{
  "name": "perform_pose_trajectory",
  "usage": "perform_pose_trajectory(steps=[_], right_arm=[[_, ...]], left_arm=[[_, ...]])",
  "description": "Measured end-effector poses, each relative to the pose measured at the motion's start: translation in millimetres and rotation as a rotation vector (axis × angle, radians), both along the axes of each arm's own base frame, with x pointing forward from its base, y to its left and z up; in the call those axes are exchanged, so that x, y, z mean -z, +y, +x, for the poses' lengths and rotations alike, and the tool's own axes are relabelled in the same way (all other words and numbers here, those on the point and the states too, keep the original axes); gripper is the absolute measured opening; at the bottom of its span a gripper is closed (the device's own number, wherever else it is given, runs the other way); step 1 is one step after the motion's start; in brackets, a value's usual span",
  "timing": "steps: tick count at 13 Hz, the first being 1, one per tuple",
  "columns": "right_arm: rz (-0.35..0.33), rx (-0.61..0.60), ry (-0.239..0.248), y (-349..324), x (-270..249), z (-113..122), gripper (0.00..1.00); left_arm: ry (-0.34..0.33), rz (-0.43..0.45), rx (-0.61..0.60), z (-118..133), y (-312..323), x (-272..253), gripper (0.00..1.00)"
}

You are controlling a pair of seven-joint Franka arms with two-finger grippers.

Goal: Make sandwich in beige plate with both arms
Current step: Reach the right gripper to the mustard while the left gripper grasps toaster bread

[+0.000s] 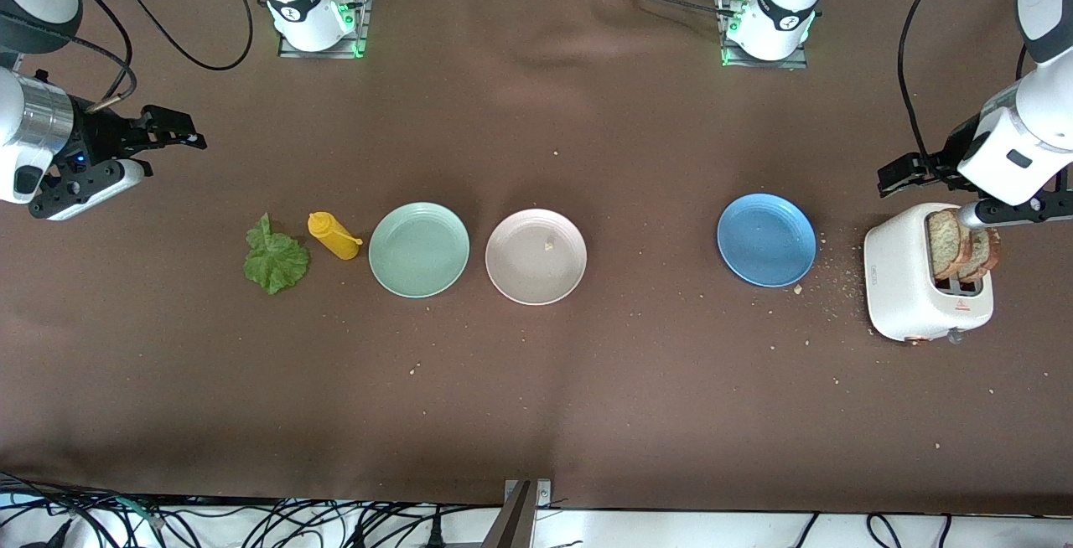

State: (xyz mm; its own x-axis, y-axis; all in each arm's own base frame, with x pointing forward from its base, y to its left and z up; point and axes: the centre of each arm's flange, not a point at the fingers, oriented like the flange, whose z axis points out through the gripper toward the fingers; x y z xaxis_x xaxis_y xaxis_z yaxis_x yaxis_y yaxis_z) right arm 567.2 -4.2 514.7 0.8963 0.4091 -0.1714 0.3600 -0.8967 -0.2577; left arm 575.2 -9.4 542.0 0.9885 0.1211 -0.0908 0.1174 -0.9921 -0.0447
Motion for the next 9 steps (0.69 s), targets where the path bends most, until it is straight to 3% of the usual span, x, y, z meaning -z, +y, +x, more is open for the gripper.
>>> perform_pose_trajectory(steps=[5, 9], right_arm=[[0.112, -0.057, 0.003, -12.0, 17.0, 6.2, 1.00], [0.294, -0.148, 0.000, -33.5, 56.4, 17.5, 1.00]], left_arm=[[-0.010, 0.006, -0.019, 2.6, 29.6, 1.7, 1.00], [0.007, -0.003, -0.004, 10.6, 107.7, 32.6, 1.00]])
